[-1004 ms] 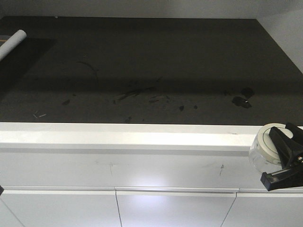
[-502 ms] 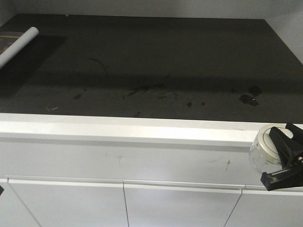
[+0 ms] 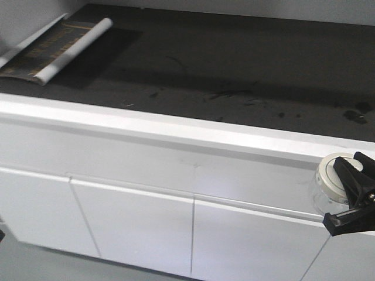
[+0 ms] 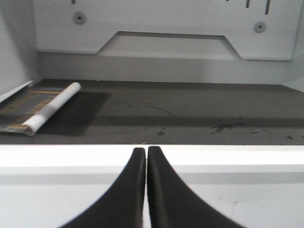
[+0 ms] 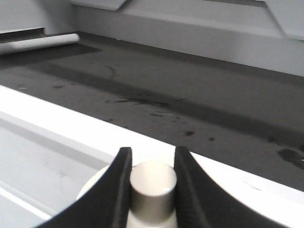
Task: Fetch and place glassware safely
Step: 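Drive the base backward and turn away from the hood holding the jar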
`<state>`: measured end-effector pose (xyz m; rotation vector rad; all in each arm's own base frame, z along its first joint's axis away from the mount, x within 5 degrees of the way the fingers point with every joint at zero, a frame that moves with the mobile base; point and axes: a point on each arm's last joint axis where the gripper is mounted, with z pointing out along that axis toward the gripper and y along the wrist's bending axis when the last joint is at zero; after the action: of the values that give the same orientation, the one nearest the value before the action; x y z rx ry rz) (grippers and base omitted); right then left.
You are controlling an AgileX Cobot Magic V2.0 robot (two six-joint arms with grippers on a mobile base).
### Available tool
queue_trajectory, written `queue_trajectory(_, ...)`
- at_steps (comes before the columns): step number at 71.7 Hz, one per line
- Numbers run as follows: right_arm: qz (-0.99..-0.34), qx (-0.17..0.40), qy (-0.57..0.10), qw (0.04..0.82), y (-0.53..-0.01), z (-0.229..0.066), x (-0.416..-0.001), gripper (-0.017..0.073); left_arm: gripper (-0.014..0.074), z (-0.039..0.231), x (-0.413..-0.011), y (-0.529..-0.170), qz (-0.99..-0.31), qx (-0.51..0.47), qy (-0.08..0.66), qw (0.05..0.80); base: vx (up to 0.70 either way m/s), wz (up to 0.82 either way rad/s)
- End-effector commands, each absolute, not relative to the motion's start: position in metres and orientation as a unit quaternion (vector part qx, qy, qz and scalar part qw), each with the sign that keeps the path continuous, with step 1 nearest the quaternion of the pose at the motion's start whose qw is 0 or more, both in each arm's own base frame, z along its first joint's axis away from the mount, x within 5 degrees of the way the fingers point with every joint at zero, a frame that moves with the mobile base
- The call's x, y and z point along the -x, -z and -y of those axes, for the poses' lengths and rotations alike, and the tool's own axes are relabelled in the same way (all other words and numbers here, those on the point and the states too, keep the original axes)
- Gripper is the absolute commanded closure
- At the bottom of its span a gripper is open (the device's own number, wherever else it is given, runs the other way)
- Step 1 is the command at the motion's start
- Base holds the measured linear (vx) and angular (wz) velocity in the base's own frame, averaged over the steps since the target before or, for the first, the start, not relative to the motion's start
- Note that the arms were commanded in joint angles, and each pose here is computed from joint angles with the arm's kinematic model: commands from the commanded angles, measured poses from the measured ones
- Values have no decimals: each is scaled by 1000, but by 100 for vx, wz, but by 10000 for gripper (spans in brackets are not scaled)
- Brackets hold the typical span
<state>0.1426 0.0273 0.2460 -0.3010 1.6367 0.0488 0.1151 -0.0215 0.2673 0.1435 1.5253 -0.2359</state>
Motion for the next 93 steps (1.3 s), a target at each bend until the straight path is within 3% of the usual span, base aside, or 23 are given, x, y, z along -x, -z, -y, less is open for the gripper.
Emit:
queue_trajectory(1,-679,132,-26,722,-266,-29,-144,563,601,24,-115,-280,-663,-65,131,734,-17,40)
queue_trajectory(93,-678,132,-27,722,-266,-29,-144,563,601,24,-115,-280,-663,-65,130,734,-13,54)
